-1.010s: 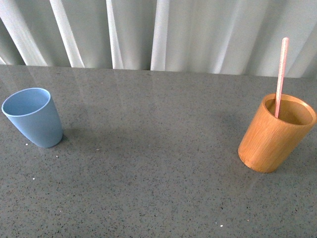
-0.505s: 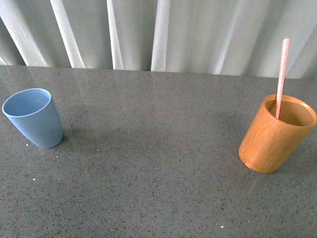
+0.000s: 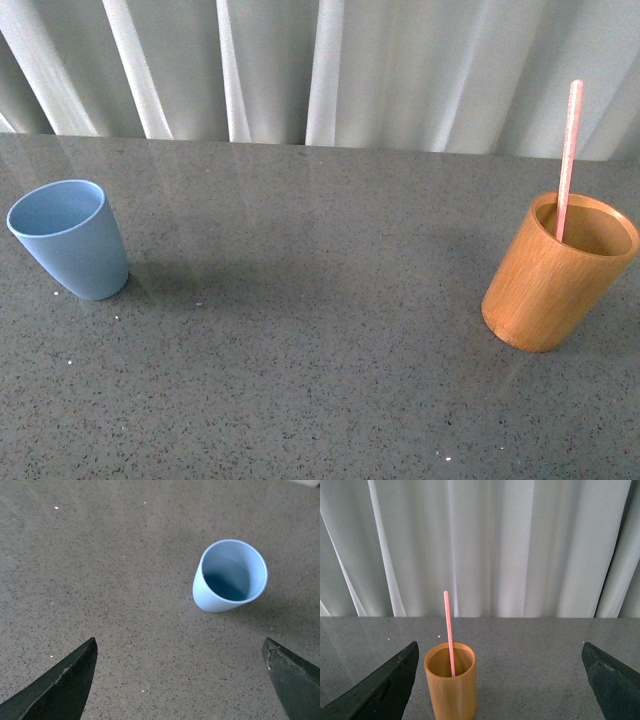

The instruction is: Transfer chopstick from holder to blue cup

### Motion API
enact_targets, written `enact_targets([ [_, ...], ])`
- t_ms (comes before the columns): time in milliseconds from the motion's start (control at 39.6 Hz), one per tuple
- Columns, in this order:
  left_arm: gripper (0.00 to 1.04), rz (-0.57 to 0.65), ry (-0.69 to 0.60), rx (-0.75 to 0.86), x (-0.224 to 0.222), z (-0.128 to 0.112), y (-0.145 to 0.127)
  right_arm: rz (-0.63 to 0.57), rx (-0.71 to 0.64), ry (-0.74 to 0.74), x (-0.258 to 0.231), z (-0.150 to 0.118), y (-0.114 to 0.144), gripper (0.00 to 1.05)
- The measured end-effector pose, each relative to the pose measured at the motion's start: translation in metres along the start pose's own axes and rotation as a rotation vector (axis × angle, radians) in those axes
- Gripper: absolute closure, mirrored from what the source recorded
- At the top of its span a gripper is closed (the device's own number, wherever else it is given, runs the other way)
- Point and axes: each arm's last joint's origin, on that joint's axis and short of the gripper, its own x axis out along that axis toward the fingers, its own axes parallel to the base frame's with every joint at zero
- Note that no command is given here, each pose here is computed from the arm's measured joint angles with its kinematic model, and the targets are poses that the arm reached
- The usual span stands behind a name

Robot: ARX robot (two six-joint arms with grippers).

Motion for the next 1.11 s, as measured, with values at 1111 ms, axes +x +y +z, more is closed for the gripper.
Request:
enact_targets([
  [1111,0.07,0.118,0.214,0.107,0.133,0.030,-0.048,0.000,0.000,0.000,0.000,0.000,0.000,0.10],
])
